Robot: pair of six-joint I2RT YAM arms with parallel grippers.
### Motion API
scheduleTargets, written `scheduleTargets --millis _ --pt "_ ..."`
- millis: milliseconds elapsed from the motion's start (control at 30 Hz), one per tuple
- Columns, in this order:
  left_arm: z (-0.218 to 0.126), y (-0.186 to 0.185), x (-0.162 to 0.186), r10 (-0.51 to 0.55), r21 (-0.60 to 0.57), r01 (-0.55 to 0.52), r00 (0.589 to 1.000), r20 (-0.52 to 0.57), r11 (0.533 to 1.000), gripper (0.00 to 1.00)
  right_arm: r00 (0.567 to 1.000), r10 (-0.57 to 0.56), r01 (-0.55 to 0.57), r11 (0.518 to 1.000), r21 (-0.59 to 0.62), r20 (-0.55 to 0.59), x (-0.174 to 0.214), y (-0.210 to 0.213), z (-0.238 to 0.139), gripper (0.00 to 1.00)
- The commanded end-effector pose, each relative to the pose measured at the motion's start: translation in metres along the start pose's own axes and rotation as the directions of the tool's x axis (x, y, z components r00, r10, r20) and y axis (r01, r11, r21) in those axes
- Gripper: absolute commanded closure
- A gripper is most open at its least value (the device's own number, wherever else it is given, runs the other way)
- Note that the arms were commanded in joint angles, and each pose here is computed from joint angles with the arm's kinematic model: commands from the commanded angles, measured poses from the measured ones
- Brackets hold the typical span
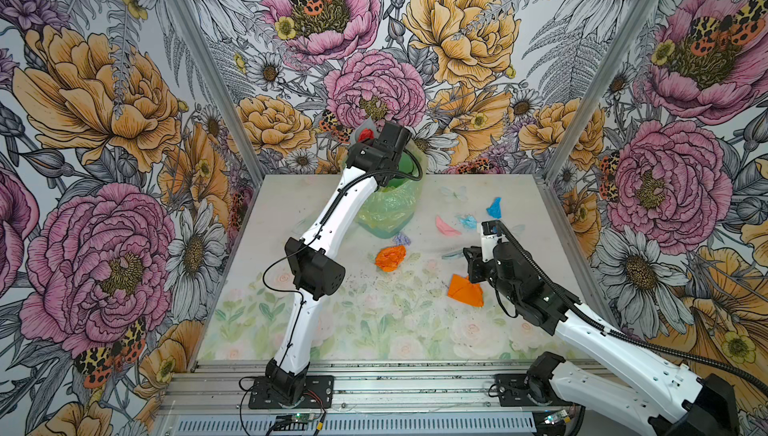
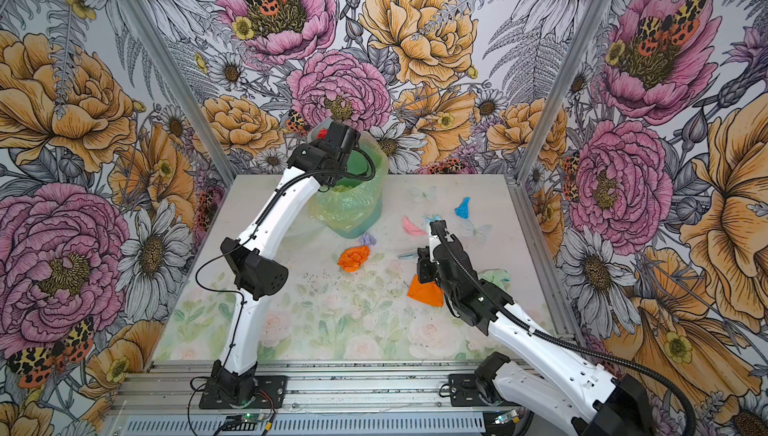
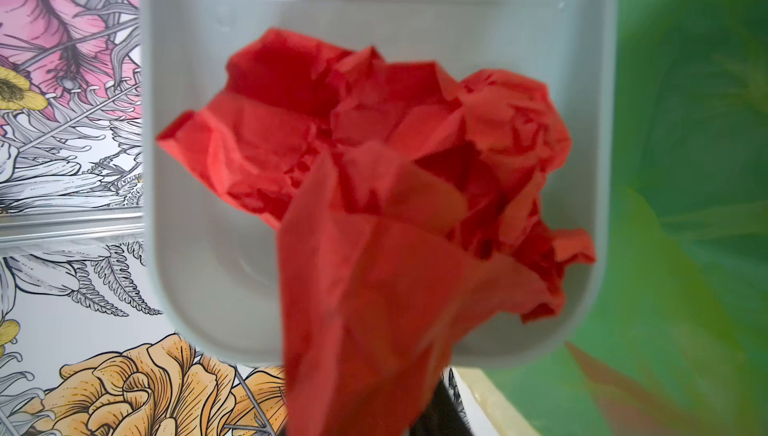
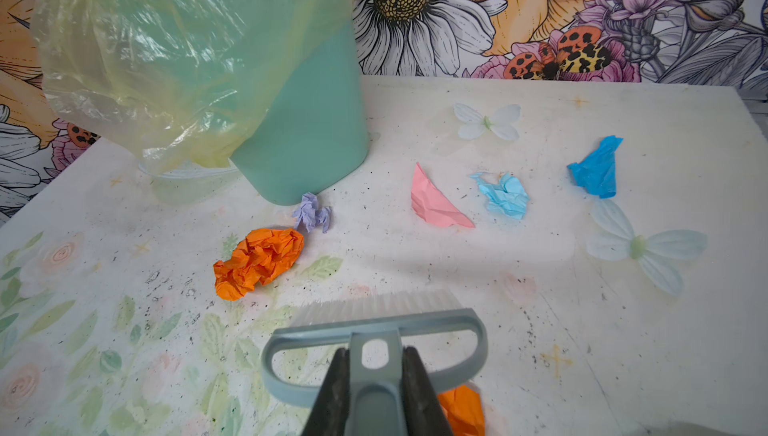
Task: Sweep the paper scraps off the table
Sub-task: 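Tilt the dustpan over the bin with the left gripper to dump the red scrap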
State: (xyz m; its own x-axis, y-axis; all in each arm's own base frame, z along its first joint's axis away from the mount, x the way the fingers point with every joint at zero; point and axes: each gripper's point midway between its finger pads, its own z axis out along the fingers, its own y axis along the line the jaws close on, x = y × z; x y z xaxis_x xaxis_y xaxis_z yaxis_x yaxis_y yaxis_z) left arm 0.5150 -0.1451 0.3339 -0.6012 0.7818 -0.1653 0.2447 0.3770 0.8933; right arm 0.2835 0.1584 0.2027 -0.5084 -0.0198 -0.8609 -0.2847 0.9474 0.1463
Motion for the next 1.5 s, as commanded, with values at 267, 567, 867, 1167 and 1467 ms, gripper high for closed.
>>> scheduleTargets --millis 267,567,867,1167,1467 --pt "-0.007 0.024 -0.004 0.046 -0.068 -0.044 0.999 0.024 0.997 0.81 0.996 0.027 -0.028 0.999 0.02 0.085 -0.026 -0.003 -0.008 1.0" --pt "-0.013 0.035 -0.008 0.072 -0.109 -0.068 0.997 0.035 0.992 0.83 0.996 0.03 -0.032 0.999 0.025 0.085 -0.022 -0.005 -0.007 1.0" --pt "-0.016 0.043 -0.003 0.12 -0.145 -0.118 0.993 0.008 0.982 0.82 0.996 0.026 -0.029 0.999 0.03 0.088 -0.021 -0.006 -0.006 1.0" --pt "-0.027 0.056 0.006 0.127 -0.155 -0.122 0.992 0.017 0.98 0.82 0.996 0.032 -0.035 0.999 0.029 0.089 -0.02 -0.006 -0.005 1.0" --pt "-0.022 0.057 0.014 0.114 -0.152 -0.113 0.993 -0.001 0.982 0.82 0.996 0.037 -0.039 0.999 0.027 0.087 -0.018 -0.006 -0.005 1.0"
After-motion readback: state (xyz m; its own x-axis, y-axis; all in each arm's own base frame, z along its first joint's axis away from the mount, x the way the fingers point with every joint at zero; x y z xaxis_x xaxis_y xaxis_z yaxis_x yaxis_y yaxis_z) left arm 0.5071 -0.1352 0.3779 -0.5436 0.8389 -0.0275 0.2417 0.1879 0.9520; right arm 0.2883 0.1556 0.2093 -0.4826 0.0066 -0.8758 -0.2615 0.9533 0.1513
